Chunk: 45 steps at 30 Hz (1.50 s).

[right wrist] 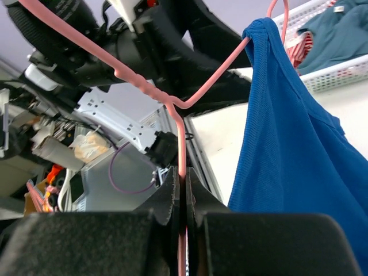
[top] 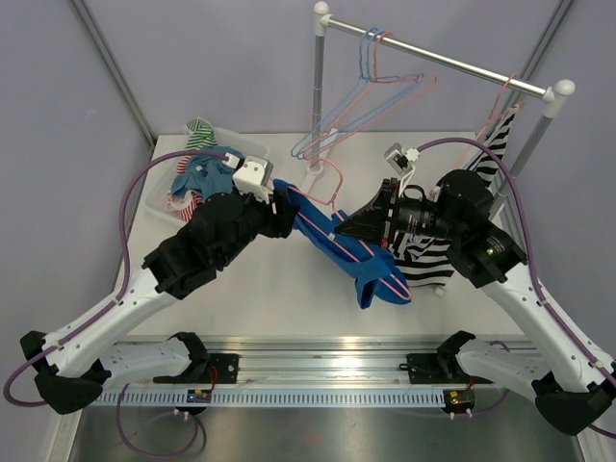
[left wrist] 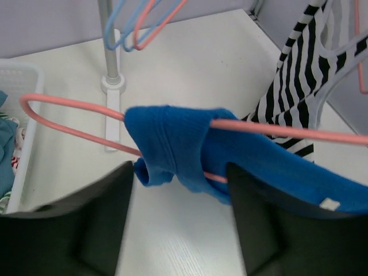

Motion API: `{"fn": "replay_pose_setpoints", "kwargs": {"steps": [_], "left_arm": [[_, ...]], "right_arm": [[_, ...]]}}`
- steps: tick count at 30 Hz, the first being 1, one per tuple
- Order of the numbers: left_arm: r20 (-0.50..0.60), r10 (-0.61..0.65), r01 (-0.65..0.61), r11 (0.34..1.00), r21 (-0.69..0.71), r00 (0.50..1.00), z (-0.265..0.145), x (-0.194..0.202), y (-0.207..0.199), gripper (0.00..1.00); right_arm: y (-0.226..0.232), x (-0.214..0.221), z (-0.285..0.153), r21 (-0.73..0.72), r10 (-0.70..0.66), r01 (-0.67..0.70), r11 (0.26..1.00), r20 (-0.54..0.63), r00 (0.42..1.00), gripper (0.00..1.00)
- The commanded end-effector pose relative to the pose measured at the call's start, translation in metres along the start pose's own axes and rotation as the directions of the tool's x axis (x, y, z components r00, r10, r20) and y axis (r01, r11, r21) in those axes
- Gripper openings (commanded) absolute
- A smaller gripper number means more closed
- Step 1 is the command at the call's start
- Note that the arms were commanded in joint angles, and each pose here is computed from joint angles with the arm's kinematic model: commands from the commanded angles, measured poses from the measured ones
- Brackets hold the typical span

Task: Remove the tank top from the hanger

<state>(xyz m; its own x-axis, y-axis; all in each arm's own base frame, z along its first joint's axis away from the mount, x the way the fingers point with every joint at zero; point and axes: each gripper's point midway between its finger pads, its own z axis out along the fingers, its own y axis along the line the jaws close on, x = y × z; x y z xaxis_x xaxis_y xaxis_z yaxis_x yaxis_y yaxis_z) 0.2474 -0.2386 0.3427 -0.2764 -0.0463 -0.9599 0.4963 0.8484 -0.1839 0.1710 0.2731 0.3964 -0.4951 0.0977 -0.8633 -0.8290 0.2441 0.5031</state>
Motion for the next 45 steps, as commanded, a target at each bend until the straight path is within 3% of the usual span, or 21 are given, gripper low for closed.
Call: {"fn": "replay_pose_setpoints", "kwargs": {"steps": [1,4,7,8,10,14,17,20,23,27,33,39,43,45], "left_arm": [[0.098,-0.009,0.019,0.995,-0.102,0.995,-0.008,-0.026,0.018,0.56],[0.099,-0.001,0.017,0.986,-0.163,0.995,-0.014,-0.027,0.031,0.37],[0.115,0.006,0.021,0.972,-0.235,0.993,-0.019,-0.029,0.045,0.24],[0.102,0.017,0.010,0.966,-0.259,0.995,-0.020,-0.026,0.050,0.11],[0.108,0.011,0.025,0.944,-0.328,0.994,-0.028,-0.033,0.061,0.00],[0.094,0.001,0.041,0.895,-0.444,0.996,-0.052,-0.040,0.084,0.00],[0.100,-0.032,0.086,0.798,-0.597,0.994,-0.077,-0.046,0.121,0.00],[0.117,-0.081,0.139,0.714,-0.687,0.990,-0.098,-0.047,0.154,0.00],[0.126,-0.113,0.169,0.692,-0.702,0.986,-0.110,-0.047,0.170,0.00],[0.110,-0.121,0.163,0.731,-0.663,0.987,-0.109,-0.045,0.165,0.00],[0.060,-0.160,0.171,0.896,-0.409,0.985,-0.082,-0.029,0.120,0.00],[-0.005,-0.178,0.164,0.922,-0.352,0.984,-0.069,0.001,0.112,0.00],[-0.039,-0.174,0.149,0.922,-0.357,0.984,-0.068,0.016,0.114,0.00],[-0.060,-0.150,0.128,0.955,-0.268,0.987,-0.064,0.017,0.099,0.00]], "right_arm": [[0.043,-0.031,-0.006,-0.133,-0.096,0.106,0.985,0.082,0.992,0.00],[0.040,-0.032,-0.003,-0.120,-0.094,0.103,0.987,0.083,0.992,0.00],[0.040,-0.032,-0.001,-0.127,-0.095,0.105,0.986,0.080,0.992,0.00],[0.039,-0.032,-0.001,-0.125,-0.097,0.107,0.986,0.080,0.992,0.00],[0.036,-0.031,0.001,-0.107,-0.113,0.121,0.987,0.077,0.991,0.00],[0.007,-0.014,0.007,-0.009,-0.115,0.115,0.993,-0.002,0.993,0.00],[-0.006,0.009,0.006,0.002,-0.131,0.132,0.991,-0.087,0.988,0.00],[0.006,0.028,-0.001,-0.103,-0.192,0.180,0.978,-0.114,0.975,0.00],[0.025,0.033,-0.011,-0.202,-0.255,0.235,0.951,-0.075,0.964,0.00],[0.040,0.028,-0.018,-0.251,-0.304,0.294,0.922,0.000,0.953,0.00],[0.043,0.008,-0.011,-0.248,-0.326,0.346,0.905,0.118,0.938,0.00],[0.045,-0.011,-0.004,-0.246,-0.343,0.388,0.888,0.206,0.917,0.00],[0.061,-0.035,-0.007,-0.263,-0.358,0.462,0.847,0.362,0.861,0.00],[0.046,-0.056,0.000,-0.188,-0.279,0.388,0.902,0.432,0.857,0.00]]}}
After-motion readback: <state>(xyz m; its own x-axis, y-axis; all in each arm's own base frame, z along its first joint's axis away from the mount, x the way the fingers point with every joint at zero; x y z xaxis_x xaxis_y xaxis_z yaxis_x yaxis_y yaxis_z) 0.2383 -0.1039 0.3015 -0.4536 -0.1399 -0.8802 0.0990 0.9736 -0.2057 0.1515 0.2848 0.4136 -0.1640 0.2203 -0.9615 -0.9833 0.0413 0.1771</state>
